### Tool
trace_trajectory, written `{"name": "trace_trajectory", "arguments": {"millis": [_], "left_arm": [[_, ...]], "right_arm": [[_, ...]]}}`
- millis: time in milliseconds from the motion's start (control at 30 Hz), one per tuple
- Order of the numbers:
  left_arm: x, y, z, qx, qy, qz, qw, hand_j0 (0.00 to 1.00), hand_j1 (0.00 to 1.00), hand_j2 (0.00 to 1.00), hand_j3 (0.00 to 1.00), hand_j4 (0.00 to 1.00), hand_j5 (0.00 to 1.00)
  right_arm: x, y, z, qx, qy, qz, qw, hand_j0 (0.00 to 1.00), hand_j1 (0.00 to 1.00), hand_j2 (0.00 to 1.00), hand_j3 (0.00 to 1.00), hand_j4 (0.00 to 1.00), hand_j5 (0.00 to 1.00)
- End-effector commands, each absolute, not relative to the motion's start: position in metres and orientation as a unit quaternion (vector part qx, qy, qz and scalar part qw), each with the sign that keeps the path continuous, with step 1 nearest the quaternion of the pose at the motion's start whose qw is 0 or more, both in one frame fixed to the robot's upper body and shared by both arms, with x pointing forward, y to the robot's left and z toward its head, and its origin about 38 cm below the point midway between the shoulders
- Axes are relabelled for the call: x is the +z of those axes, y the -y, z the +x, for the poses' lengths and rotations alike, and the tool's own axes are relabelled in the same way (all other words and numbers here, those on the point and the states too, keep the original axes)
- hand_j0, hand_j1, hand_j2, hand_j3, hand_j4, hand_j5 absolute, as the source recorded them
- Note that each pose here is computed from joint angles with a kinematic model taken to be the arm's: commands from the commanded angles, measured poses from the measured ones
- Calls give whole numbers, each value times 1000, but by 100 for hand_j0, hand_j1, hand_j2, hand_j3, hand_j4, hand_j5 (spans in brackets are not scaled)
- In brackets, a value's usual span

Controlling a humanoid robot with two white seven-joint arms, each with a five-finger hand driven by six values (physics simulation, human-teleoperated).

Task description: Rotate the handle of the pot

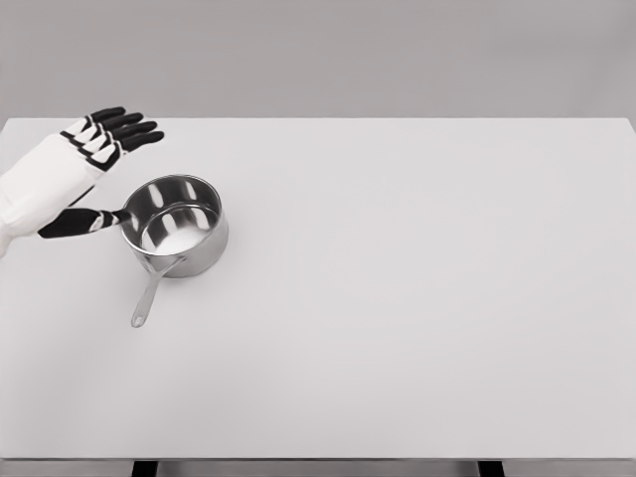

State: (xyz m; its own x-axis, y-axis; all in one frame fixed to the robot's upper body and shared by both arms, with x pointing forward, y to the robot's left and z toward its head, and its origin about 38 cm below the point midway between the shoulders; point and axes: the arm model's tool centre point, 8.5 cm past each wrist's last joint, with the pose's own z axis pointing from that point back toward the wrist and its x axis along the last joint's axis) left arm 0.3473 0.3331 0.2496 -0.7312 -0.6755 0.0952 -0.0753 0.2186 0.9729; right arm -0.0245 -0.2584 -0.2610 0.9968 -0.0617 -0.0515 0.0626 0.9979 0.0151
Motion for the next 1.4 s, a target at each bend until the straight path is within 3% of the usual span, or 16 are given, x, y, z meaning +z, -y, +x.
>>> {"name": "trace_trajectory", "arguments": {"millis": [0, 367, 533, 633, 867, 933, 1100, 1200, 1367], "left_arm": [[253, -336, 347, -566, 737, 259, 263, 100, 100, 100, 100, 100, 100], [249, -335, 343, -569, 736, 254, 266, 100, 100, 100, 100, 100, 100], [247, -349, 345, -648, 655, 250, 298, 100, 100, 100, 100, 100, 100], [253, -353, 345, -647, 656, 250, 298, 100, 100, 100, 100, 100, 100], [284, -370, 333, -663, 662, 154, 312, 100, 100, 100, 100, 100, 100], [272, -366, 327, -689, 637, 91, 334, 100, 100, 100, 100, 100, 100], [252, -367, 316, -708, 599, 21, 374, 100, 100, 100, 100, 100, 100], [272, -372, 316, -656, 639, -19, 401, 100, 100, 100, 100, 100, 100], [285, -389, 309, -636, 615, -63, 461, 100, 100, 100, 100, 100, 100]], "right_arm": [[-261, 258, -25, -31, -25, 9, 999, 100, 100, 100, 100, 100, 100], [-261, 258, -25, -32, -25, 9, 999, 100, 100, 100, 100, 100, 100], [-261, 258, -25, -31, -25, 9, 999, 100, 100, 100, 100, 100, 100], [-261, 258, -25, -32, -25, 9, 999, 100, 100, 100, 100, 100, 100], [-261, 258, -25, -32, -25, 9, 999, 100, 100, 100, 100, 100, 100], [-261, 258, -25, -31, -26, 9, 999, 100, 100, 100, 100, 100, 100], [-261, 258, -25, -32, -25, 9, 999, 100, 100, 100, 100, 100, 100], [-261, 258, -25, -32, -26, 8, 999, 100, 100, 100, 100, 100, 100], [-261, 258, -25, -32, -27, 9, 999, 100, 100, 100, 100, 100, 100]]}}
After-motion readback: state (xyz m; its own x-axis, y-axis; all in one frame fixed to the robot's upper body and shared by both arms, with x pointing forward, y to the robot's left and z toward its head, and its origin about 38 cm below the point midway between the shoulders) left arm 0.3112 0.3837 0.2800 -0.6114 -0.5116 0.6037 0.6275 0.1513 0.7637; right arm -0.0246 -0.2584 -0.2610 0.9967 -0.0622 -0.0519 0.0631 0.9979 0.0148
